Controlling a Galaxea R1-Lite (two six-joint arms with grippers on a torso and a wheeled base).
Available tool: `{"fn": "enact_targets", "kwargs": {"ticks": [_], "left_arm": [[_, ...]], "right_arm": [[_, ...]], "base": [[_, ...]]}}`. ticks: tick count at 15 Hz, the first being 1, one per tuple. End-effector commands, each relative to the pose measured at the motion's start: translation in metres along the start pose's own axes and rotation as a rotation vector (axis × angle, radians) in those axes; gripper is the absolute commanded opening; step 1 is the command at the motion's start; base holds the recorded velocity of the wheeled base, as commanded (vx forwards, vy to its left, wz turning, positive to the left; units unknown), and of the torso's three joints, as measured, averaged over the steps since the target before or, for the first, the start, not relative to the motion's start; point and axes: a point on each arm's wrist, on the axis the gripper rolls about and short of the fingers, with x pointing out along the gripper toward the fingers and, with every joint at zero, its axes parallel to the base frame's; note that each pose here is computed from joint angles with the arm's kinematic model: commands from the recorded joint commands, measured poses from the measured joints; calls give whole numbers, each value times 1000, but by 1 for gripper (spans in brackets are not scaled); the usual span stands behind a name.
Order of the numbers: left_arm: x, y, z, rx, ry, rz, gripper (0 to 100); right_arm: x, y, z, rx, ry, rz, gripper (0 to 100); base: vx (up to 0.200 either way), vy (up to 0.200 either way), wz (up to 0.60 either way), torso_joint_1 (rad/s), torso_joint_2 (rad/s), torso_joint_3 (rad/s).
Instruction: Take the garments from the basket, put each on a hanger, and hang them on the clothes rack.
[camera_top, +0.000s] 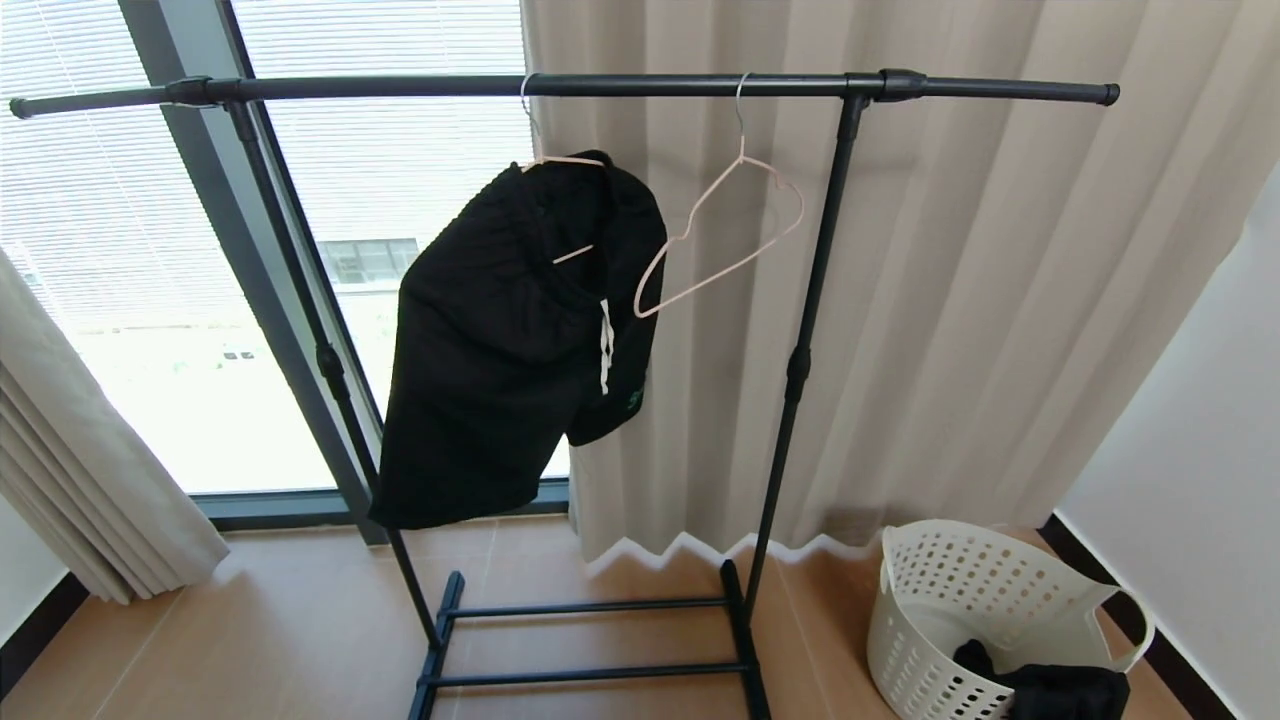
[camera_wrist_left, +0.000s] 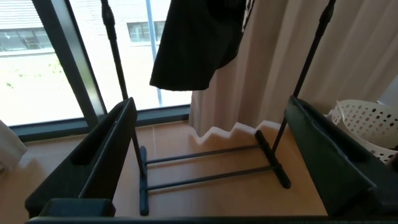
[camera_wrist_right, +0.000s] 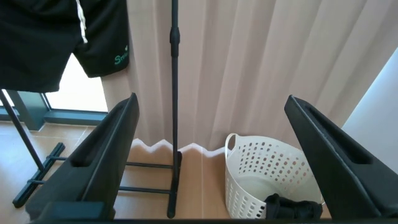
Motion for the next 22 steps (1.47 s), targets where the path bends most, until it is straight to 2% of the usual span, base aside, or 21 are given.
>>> {"fn": "enact_targets", "kwargs": {"ticks": [1,9,15,19,22], "left_arm": [[0,0,0,0,1,0,100],[0,0,0,-2,1,0,100],[0,0,0,0,1,0,100],[0,0,0,-2,1,0,100],[0,0,0,-2,1,0,100]], "right_arm": [[0,0,0,0,0,0,100],[0,0,0,0,0,0,100],[0,0,0,0,0,0,100],[0,0,0,0,0,0,100],[0,0,0,0,0,0,100]], "base": [[0,0,0,-173,515,330],[0,0,0,-146,489,344],[0,0,0,-76,442,364],[0,0,0,-15,105,91],[0,0,-600,-2,14,12]]}}
